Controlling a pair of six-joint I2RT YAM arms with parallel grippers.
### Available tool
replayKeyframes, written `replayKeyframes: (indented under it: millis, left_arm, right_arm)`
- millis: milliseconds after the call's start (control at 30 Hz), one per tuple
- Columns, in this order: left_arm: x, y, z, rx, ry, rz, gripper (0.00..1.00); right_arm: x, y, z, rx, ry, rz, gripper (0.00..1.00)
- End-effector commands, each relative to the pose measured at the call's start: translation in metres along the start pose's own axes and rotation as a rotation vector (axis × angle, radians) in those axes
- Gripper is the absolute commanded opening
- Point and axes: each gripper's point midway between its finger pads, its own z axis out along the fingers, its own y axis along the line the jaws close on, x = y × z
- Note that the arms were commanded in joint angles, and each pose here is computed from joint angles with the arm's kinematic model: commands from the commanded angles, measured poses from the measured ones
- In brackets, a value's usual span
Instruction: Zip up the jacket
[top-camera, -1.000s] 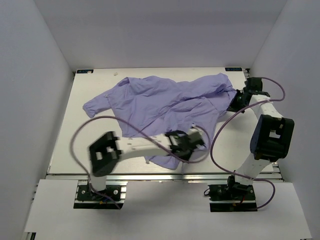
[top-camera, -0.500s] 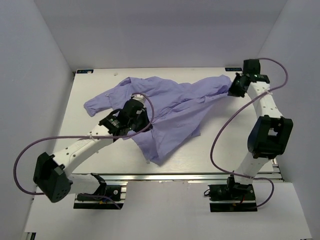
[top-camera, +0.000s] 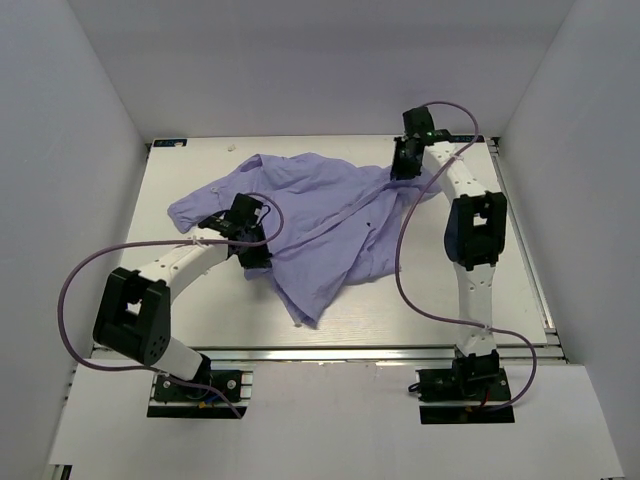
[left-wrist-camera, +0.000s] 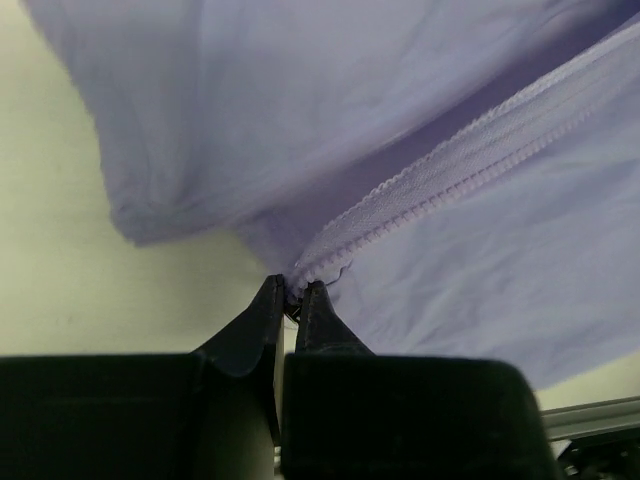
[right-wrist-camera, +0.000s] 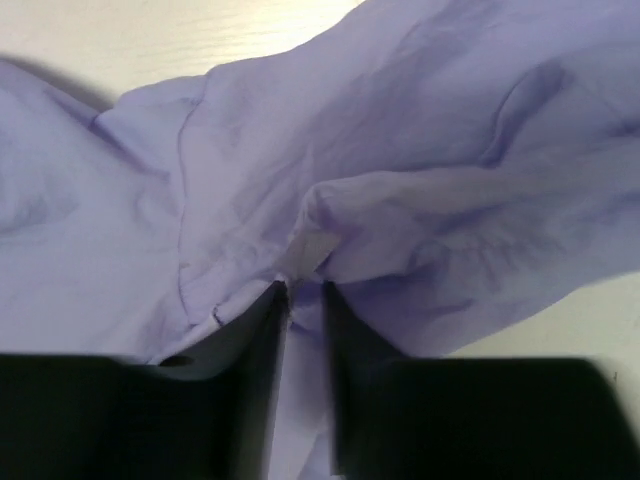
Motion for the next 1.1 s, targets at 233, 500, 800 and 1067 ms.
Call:
replayKeyframes:
  millis: [233,500,800,1067]
  left_arm:
    - [0.017,0.029,-0.028,-0.135,0.042,-0.048,0.98]
    - [-0.045,-0.004,-0.064,-0.030,-0.183,0.001,0.98]
    - [-0.148,-0.023,-0.002,-0.208,-0.248,0.131,0.98]
    - [-0.174,0.005,0.084,-0.332,-0.135,0.134,0.98]
  right_arm:
    - [-0.001,0.084,-0.080,-0.224,-0.093,-0.282,0.89]
    - [0.163,0.073,-0.124,-0.187,0.079,-0.195,0.89]
    - [0.220,0.088,-0.112,-0.251,0.145,-0.145,0.89]
    - [0.242,0.067,-0.064,-0.123,0.276,-0.121,0.89]
